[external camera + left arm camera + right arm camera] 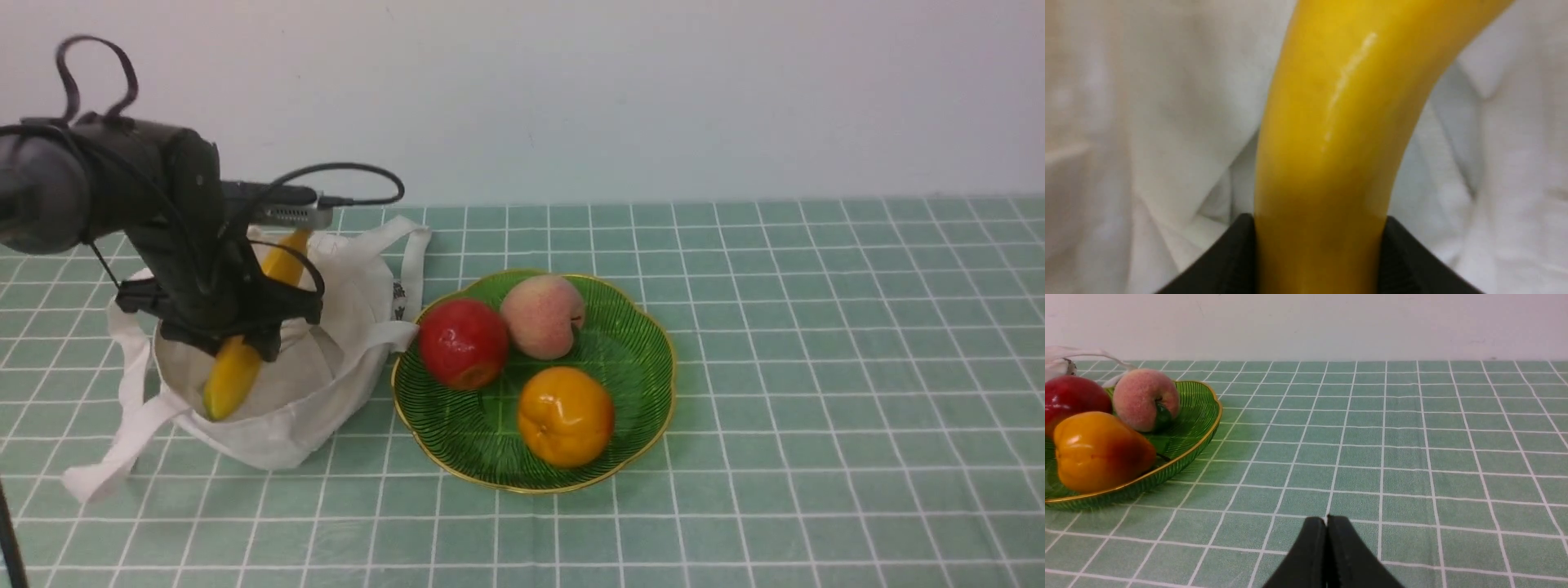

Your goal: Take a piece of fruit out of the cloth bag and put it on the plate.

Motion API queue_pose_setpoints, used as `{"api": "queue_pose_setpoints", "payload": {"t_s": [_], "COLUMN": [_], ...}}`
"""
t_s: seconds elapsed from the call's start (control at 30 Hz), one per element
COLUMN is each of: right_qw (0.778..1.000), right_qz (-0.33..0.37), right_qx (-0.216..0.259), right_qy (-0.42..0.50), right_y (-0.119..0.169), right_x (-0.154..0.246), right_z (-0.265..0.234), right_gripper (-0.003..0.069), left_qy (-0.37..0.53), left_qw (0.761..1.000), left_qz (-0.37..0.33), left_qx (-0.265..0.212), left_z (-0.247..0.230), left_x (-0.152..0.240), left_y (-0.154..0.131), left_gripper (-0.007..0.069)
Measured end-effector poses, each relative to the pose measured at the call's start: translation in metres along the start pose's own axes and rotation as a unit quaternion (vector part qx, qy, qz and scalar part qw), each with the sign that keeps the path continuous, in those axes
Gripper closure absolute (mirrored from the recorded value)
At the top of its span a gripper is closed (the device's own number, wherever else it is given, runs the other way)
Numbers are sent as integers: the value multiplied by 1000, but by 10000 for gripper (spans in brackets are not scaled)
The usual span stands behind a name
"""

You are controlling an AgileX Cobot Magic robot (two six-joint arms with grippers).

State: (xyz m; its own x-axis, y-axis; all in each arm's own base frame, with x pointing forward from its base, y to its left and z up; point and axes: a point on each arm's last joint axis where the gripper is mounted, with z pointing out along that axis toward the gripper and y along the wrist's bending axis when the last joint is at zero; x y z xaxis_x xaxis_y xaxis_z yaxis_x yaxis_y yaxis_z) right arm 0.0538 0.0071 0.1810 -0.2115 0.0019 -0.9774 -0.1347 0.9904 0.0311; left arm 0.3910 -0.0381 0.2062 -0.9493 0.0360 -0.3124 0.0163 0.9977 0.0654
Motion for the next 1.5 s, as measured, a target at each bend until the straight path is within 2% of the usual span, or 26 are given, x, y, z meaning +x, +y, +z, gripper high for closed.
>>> {"api": "queue_pose_setpoints", "payload": {"t_s": [0.17, 0.33, 0.57, 0.77, 0.93, 1.03, 1.17, 1.27, 1.4, 1.5], "right_qw": [1000, 1000, 1000, 1000, 1000, 1000, 1000, 1000, 1000, 1000], "right_qz": [0, 0, 0, 0, 0, 0, 0, 0, 0, 0], "right_qx": [0, 0, 0, 0, 0, 0, 0, 0, 0, 0], "right_qy": [0, 0, 0, 0, 0, 0, 0, 0, 0, 0], "right_y": [0, 0, 0, 0, 0, 0, 0, 0, 0, 0], "right_x": [0, 0, 0, 0, 0, 0, 0, 0, 0, 0], "right_z": [0, 0, 0, 0, 0, 0, 0, 0, 0, 0], "right_gripper": [674, 674, 674, 674, 674, 674, 674, 674, 674, 674], "left_qy": [-56, -75, -40, -61, -78, -86, -89, -86, -55, -32], "left_qw": [997, 991, 973, 963, 961, 960, 959, 960, 962, 964], "left_qz": [34, 69, 127, 184, 196, 200, 208, 211, 216, 218], "left_qx": [32, 91, 190, 185, 179, 175, 168, 166, 161, 151], "left_z": [-62, -92, -83, -38, -24, -21, -21, -21, -29, -53], "left_x": [-8, -1, 17, 21, 21, 19, 19, 19, 18, 13], "left_y": [-18, -50, -123, -172, -183, -183, -182, -182, -181, -176], "left_gripper": [307, 307, 307, 307, 295, 218, 36, -41, -57, 0]}}
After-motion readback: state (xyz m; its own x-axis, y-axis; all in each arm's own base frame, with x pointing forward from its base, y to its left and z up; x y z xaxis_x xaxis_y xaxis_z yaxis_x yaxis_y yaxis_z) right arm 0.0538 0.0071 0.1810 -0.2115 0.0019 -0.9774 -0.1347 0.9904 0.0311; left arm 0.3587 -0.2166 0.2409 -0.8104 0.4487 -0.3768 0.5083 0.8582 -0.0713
